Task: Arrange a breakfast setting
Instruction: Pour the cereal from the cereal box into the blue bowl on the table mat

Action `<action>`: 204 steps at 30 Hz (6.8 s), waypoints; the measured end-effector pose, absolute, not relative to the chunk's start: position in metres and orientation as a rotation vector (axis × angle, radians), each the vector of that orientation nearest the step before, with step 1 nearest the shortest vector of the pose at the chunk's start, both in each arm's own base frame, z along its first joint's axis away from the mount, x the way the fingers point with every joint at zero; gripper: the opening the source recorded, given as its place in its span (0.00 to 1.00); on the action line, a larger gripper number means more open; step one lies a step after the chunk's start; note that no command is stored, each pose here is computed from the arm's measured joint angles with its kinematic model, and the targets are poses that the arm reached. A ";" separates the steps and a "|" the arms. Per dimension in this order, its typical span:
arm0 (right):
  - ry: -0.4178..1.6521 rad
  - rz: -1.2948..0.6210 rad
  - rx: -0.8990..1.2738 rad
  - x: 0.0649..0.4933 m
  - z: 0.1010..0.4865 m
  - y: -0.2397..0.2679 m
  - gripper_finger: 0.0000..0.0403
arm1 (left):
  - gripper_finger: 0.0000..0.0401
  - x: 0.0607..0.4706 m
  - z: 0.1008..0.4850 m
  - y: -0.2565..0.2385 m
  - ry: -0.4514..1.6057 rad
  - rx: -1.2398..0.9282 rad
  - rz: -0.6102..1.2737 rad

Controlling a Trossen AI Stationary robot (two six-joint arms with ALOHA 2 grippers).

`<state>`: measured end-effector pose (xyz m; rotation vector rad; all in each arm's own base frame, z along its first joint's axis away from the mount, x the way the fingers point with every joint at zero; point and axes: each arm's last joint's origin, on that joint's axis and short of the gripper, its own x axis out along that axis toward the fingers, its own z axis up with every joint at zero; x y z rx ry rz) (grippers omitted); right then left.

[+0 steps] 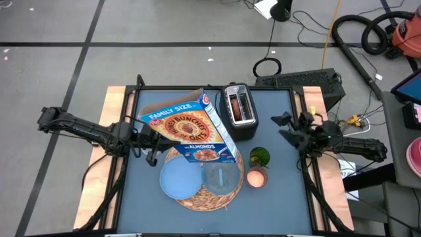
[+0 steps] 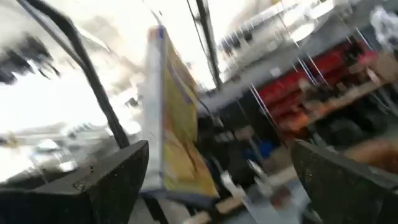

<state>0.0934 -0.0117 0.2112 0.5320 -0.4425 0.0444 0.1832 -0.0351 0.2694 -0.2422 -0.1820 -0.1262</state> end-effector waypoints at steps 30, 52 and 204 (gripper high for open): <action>-0.264 0.096 0.301 0.201 0.326 -0.023 0.95 | 0.01 0.185 0.260 -0.033 -0.093 -0.239 -0.043; -0.267 0.279 0.287 0.265 0.286 -0.008 0.95 | 0.01 0.185 0.260 -0.031 -0.100 -0.243 0.017; -0.783 0.065 -0.012 0.230 0.390 -0.011 0.06 | 0.69 0.230 0.238 -0.039 -0.254 -0.151 0.020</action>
